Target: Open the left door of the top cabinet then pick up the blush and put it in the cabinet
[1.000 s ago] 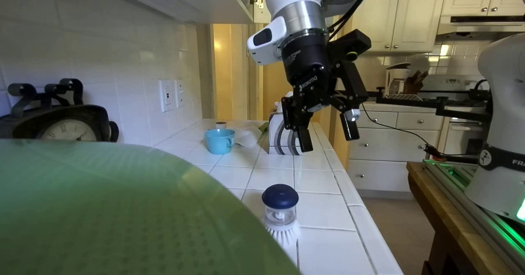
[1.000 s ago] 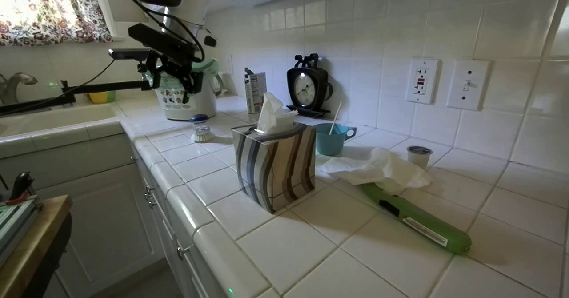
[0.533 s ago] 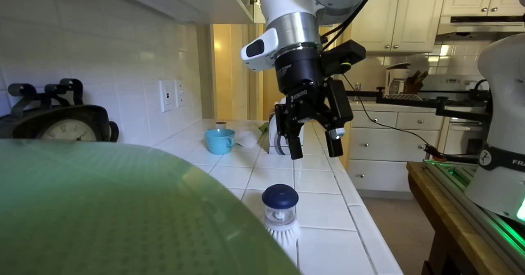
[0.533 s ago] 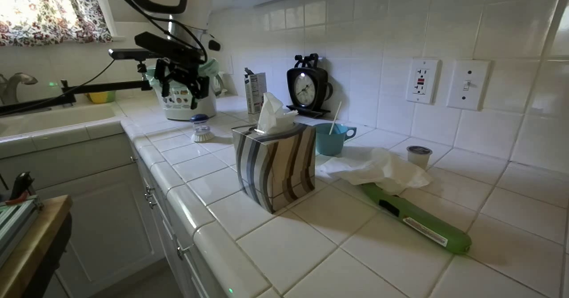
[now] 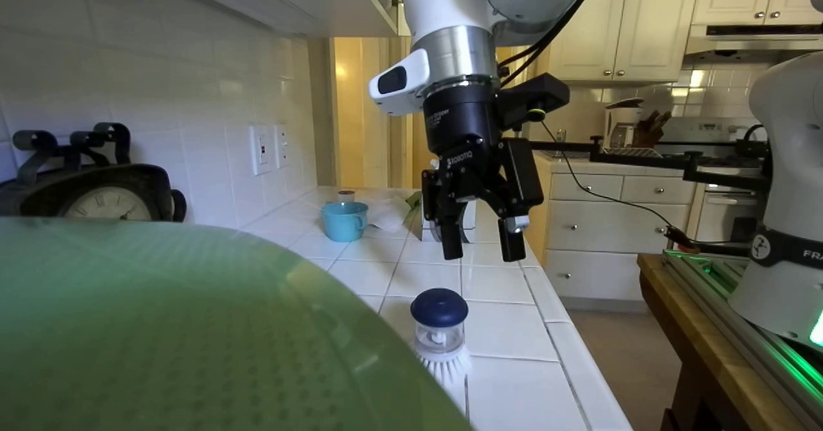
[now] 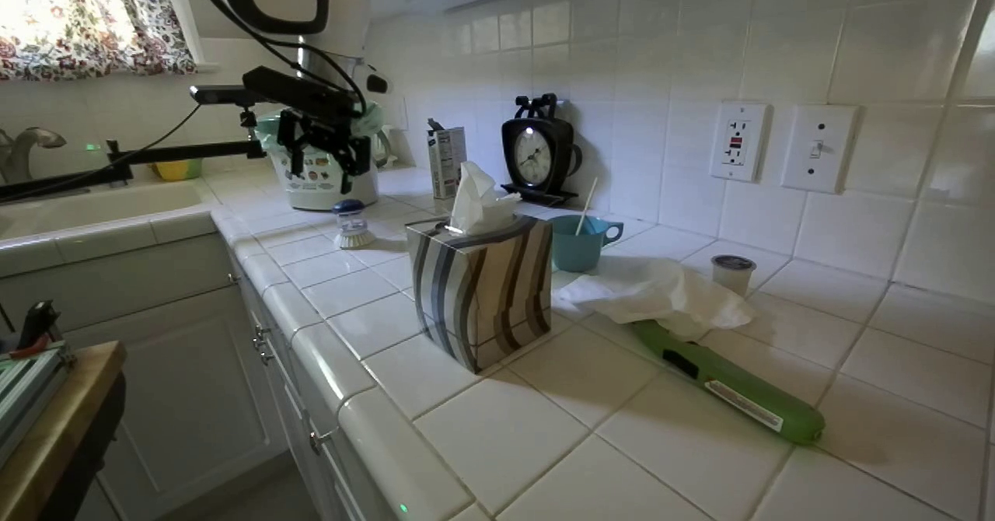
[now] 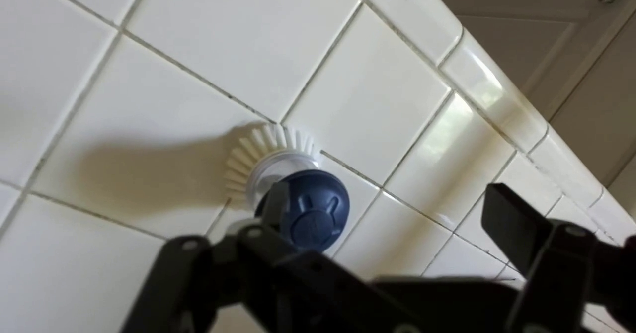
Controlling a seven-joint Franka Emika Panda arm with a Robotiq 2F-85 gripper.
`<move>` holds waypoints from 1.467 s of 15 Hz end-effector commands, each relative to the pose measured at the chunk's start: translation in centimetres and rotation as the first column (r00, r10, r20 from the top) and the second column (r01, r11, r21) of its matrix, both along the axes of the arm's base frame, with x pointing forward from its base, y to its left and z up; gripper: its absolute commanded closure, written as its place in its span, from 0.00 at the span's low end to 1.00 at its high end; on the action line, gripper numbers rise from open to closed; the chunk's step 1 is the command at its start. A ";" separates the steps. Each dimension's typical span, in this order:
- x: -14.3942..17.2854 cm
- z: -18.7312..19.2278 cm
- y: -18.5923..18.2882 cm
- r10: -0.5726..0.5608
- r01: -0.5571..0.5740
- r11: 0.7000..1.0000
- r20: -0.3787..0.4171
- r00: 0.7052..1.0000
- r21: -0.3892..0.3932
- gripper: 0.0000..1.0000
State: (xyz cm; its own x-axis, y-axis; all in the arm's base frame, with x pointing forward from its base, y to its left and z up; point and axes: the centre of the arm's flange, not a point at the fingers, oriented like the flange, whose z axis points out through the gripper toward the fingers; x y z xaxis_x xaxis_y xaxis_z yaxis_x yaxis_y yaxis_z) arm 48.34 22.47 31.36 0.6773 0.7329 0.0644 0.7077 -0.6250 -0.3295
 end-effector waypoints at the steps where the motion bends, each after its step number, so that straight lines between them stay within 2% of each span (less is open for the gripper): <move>1: 0.0 -1.3 0.3 0.006 -0.006 1.000 0.008 1.000 -0.009 0.00; 5: 0.2 -3.1 1.5 0.028 -0.027 0.999 0.030 0.999 -0.039 0.00; 11: 0.4 -3.7 2.6 0.050 -0.040 0.990 0.068 0.996 -0.138 0.00; 17: 0.4 -3.9 3.7 0.064 -0.046 0.983 0.095 0.993 -0.179 0.00; 22: 1.0 -5.1 4.0 0.069 -0.045 0.982 0.127 0.990 -0.181 0.00</move>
State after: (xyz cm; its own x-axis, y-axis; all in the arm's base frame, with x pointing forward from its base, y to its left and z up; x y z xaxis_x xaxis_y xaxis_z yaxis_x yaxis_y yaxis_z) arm 48.49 25.82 27.06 0.6224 0.7826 0.0134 0.7755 -0.6143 -0.1454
